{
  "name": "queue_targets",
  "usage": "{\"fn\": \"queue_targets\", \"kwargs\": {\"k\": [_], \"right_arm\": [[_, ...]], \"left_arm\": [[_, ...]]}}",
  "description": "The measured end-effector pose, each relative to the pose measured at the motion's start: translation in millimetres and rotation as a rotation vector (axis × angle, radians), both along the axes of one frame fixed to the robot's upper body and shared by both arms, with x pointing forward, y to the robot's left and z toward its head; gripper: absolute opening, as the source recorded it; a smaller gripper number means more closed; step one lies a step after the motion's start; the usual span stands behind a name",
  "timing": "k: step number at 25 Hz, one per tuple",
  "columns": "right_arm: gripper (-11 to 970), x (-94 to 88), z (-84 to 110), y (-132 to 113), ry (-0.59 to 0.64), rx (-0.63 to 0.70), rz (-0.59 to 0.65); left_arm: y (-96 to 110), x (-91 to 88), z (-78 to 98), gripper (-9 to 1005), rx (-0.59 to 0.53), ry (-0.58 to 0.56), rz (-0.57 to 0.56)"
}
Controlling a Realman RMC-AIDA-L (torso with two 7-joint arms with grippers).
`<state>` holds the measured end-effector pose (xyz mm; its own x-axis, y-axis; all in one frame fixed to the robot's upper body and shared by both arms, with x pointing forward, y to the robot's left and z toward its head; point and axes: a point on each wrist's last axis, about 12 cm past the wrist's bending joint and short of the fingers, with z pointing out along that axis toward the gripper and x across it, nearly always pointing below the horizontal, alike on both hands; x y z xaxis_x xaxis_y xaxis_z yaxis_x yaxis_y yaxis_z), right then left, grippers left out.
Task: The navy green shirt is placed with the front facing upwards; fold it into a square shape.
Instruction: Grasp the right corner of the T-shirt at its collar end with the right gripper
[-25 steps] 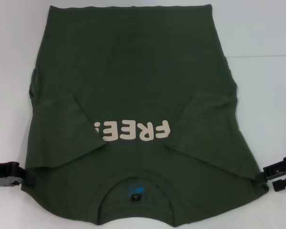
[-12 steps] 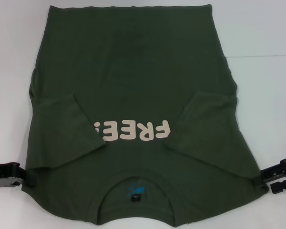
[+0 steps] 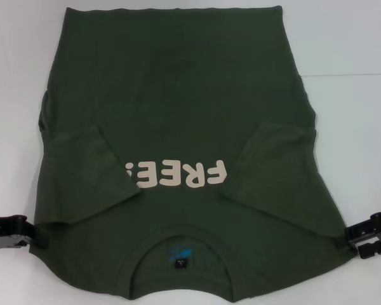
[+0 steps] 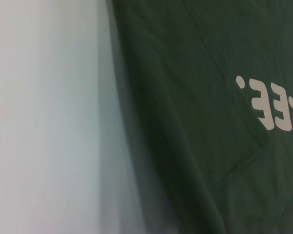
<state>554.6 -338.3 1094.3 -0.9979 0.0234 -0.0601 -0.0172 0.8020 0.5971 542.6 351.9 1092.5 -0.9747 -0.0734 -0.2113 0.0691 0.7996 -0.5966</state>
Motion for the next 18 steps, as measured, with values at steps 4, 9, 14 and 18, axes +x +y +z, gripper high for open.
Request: {"fn": "queue_targets", "kwargs": {"k": [4, 9, 14, 18], "right_arm": [[740, 1.1, -0.9, 3.9, -0.003, 0.004, 0.003], [740, 3.0, -1.7, 8.1, -0.005, 0.007, 0.007], [741, 5.7, -2.4, 13.7, -0.007, 0.015, 0.013], [741, 8.5, -2.3, 20.4, -0.011, 0.022, 0.023]], "left_arm": [[-0.3, 0.5, 0.3, 39, 0.0, -0.001, -0.001], [-0.6, 0.9, 0.6, 38, 0.0, -0.002, -0.002], [-0.9, 1.5, 0.9, 38, 0.0, -0.003, -0.002], [-1.1, 1.8, 1.2, 39, 0.0, -0.005, -0.003]]}}
